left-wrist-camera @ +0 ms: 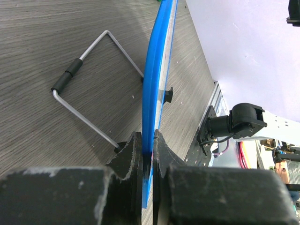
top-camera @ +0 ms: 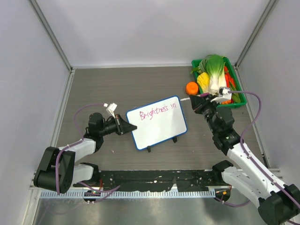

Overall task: Write a sentence on the whiteboard
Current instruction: Write with the whiteboard marker on the whiteboard.

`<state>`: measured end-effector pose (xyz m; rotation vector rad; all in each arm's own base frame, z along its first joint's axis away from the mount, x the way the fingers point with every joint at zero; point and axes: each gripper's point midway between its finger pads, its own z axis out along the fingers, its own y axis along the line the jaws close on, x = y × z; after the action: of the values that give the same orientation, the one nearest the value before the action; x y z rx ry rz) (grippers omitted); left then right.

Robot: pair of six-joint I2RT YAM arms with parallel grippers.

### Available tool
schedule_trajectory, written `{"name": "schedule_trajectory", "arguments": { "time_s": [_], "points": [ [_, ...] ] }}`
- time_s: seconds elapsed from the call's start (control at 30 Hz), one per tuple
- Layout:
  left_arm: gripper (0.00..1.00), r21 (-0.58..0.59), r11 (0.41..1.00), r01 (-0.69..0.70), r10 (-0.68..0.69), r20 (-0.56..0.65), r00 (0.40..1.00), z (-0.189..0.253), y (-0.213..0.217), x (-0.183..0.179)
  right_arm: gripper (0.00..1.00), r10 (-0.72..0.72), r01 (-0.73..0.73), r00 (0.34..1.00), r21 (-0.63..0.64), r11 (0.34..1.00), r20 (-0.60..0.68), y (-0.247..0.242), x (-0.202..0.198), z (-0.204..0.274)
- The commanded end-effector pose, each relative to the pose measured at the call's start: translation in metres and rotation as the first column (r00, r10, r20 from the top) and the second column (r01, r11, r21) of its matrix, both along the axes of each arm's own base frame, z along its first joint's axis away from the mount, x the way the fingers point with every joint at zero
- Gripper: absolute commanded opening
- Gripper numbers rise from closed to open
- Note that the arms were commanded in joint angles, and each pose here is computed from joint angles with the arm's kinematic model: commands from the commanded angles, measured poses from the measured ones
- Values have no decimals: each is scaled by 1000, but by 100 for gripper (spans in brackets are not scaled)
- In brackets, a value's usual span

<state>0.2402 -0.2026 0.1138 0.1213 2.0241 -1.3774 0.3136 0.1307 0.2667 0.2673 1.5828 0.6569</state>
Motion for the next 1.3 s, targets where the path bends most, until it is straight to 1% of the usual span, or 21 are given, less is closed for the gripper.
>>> {"name": "schedule_trajectory", "arguments": {
  "time_s": [0.0, 0.43, 0.8, 1.27],
  "points": [
    [0, 83, 995, -55, 56, -1, 998, -21, 10, 5, 1, -11, 10, 999, 12, 1000, 48, -5, -5, 24],
    [0, 83, 995, -59, 59, -1, 998, -21, 10, 6, 1, 10, -10, 1000, -8, 1000, 11, -6, -16, 5],
    [0, 84, 995, -62, 62, -1, 998, -22, 10, 7, 1, 30, -31, 999, -47, 998, -30, -2, -13, -11],
    [0, 83, 995, -62, 62, -4, 998, -22, 10, 6, 1, 49, -52, 997, -55, 997, -51, 2, -15, -21]
  ]
}}
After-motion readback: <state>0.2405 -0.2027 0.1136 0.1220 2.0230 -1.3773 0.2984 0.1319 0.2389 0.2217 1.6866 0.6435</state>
